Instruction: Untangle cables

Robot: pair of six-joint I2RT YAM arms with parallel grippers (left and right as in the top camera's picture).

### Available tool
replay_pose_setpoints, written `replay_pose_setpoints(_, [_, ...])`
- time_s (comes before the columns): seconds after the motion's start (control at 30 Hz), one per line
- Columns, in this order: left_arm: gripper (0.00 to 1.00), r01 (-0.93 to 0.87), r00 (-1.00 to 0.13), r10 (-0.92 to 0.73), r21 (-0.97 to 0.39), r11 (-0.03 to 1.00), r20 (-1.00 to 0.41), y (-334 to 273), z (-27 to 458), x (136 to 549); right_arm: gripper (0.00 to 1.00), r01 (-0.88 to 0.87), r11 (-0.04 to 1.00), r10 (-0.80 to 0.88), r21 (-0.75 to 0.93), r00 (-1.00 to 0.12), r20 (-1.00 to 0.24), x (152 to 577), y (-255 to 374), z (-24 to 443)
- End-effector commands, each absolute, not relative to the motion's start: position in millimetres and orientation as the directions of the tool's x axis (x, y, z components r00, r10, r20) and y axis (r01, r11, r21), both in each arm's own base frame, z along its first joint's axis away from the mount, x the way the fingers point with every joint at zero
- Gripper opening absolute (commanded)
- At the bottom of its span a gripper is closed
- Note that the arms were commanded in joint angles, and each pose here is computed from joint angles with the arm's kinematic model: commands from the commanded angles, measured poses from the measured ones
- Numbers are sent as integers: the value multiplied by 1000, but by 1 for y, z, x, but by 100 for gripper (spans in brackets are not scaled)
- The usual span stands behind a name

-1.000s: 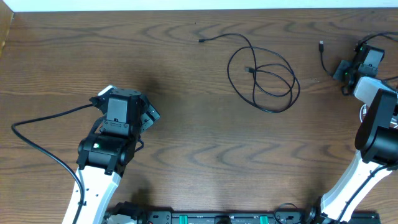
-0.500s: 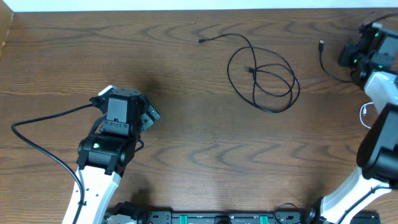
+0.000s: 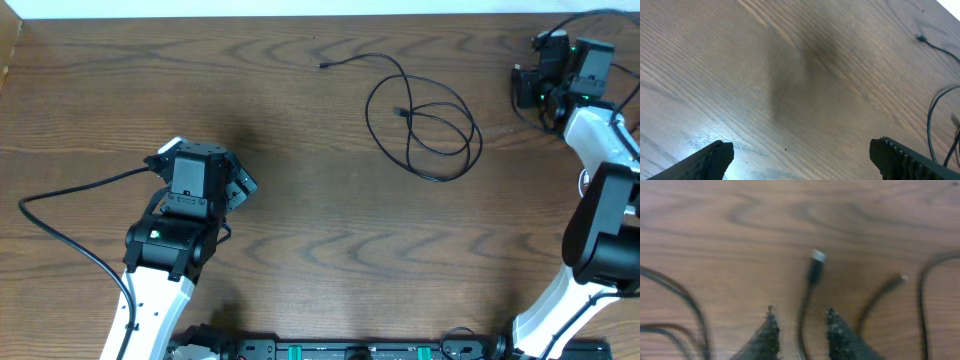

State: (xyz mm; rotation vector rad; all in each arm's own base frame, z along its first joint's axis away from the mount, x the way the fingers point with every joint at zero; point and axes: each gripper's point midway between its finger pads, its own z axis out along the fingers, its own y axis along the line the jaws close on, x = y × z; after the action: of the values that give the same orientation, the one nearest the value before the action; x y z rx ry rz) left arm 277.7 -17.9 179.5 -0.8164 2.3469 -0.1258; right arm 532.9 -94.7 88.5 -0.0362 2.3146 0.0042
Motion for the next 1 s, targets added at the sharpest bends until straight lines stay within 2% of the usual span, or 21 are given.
replay_pose_setpoints(0.0, [94, -532, -590, -593, -288, 796, -549, -16, 183, 279, 49, 255, 967, 166, -17, -677, -717, 523, -140, 82])
replay_pose_setpoints(0.03, [94, -532, -590, -593, -288, 796, -549, -16, 183, 279, 50, 317, 948, 218, -6, -666, -713, 520, -149, 81])
replay_pose_setpoints(0.13, [94, -532, -590, -593, -288, 796, -549, -16, 183, 279, 44, 483, 875, 363, 20, -628, -689, 502, -177, 74])
replay_pose_setpoints(0.23, [94, -532, -590, -593, -289, 796, -548, -16, 183, 279, 39, 566, 824, 438, 28, -606, -664, 486, -201, 68])
replay_pose_setpoints(0.4, [94, -532, -589, -593, -289, 796, -548, -16, 183, 279, 47, 657, 753, 536, -9, -622, -571, 444, -231, 50])
replay_pose_setpoints(0.47, [94, -532, -590, -593, -288, 796, -549, -16, 183, 279, 47, 698, 716, 594, -14, -620, -513, 424, -237, 41])
replay_pose_setpoints(0.5, [94, -532, -590, -593, -288, 796, -549, -16, 183, 279, 44, 707, 707, 616, -17, -627, -478, 414, -237, 36])
replay_pose_setpoints(0.57, [94, -532, -590, -593, -288, 796, -549, -16, 183, 279, 27, 717, 697, 640, -32, -641, -425, 398, -237, 28])
replay_pose_setpoints(0.6, [94, -532, -589, -593, -289, 796, -548, -16, 183, 279, 22, 720, 693, 647, -38, -644, -408, 392, -237, 25])
replay_pose_setpoints(0.83, [94, -532, -590, -593, -288, 796, -549, -16, 183, 279, 23, 734, 676, 671, -60, -648, -362, 371, -236, 9])
replay_pose_setpoints(0.97, [94, -532, -590, -593, -288, 796, -549, -16, 183, 279, 8, 730, 681, 669, -52, -649, -363, 372, -234, 13])
